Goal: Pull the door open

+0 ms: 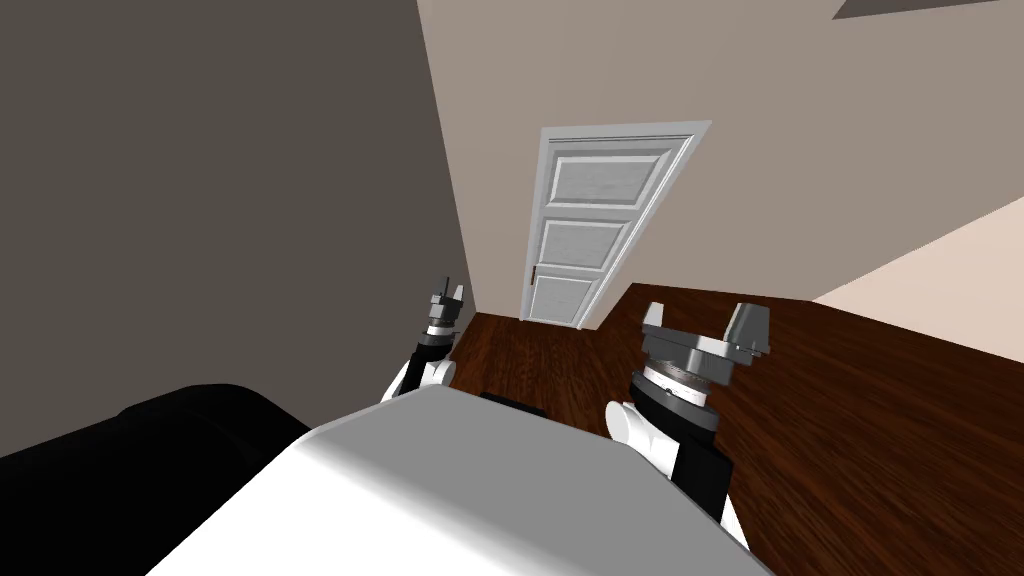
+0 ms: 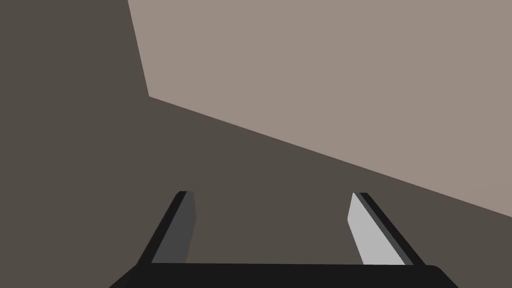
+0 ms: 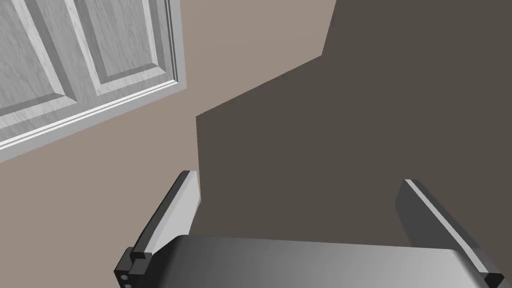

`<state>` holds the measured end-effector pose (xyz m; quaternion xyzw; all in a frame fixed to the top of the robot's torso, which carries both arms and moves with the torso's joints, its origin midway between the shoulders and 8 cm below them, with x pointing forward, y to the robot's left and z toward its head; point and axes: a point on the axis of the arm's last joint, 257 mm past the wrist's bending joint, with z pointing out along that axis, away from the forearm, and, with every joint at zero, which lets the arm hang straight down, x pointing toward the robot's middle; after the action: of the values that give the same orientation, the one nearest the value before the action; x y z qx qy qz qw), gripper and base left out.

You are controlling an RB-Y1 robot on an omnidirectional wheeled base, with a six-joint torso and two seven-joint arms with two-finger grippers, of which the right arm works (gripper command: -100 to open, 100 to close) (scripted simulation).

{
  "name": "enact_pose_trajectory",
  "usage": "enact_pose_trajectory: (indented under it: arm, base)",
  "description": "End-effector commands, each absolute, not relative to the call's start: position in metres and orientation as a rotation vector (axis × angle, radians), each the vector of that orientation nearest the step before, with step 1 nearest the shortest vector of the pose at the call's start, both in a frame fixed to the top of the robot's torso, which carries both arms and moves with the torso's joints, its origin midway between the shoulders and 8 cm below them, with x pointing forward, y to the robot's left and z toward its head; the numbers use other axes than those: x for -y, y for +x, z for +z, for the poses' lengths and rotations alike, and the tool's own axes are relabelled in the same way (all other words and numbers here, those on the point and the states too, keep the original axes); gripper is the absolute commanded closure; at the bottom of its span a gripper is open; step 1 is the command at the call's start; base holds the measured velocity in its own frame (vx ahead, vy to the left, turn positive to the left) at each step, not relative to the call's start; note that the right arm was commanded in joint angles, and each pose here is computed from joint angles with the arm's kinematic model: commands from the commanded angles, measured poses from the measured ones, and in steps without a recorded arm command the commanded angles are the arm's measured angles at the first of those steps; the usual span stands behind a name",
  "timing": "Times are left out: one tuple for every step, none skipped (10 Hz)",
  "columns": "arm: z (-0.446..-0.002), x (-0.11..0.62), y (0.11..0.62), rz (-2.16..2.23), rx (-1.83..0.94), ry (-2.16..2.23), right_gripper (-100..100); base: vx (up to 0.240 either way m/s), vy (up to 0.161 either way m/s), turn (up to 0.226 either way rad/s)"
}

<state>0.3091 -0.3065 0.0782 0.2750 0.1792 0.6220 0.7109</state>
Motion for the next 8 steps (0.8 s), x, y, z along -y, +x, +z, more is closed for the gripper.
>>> enact_pose_trajectory:
  arm:
    - [0.066,0.309,0.314,1.416,-0.406,0.638,-100]
    - [0.060,0.310,0.317,1.433,-0.409,0.653,-100]
    - [0.055,0.311,0.319,1.450,-0.411,0.668,-100]
    - [0.047,0.313,0.321,1.471,-0.413,0.688,-100]
    - [0.043,0.314,0.323,1.482,-0.414,0.699,-100]
    - [0.034,0.317,0.325,1.505,-0.415,0.723,-100]
    - [0.030,0.318,0.327,1.516,-0.415,0.734,-100]
    - [0.019,0.321,0.329,1.541,-0.413,0.764,-100]
  base:
    - [0.091,0.022,0.130]
    - [0.177,0.029,0.160]
    - [0.164,0.040,0.085]
    - [0.153,0.041,0.161]
    - [0.132,0.007,0.042]
    - [0.131,0.004,0.108]
    - [0.116,0.013,0.113]
    - [0.127,0.023,0.131]
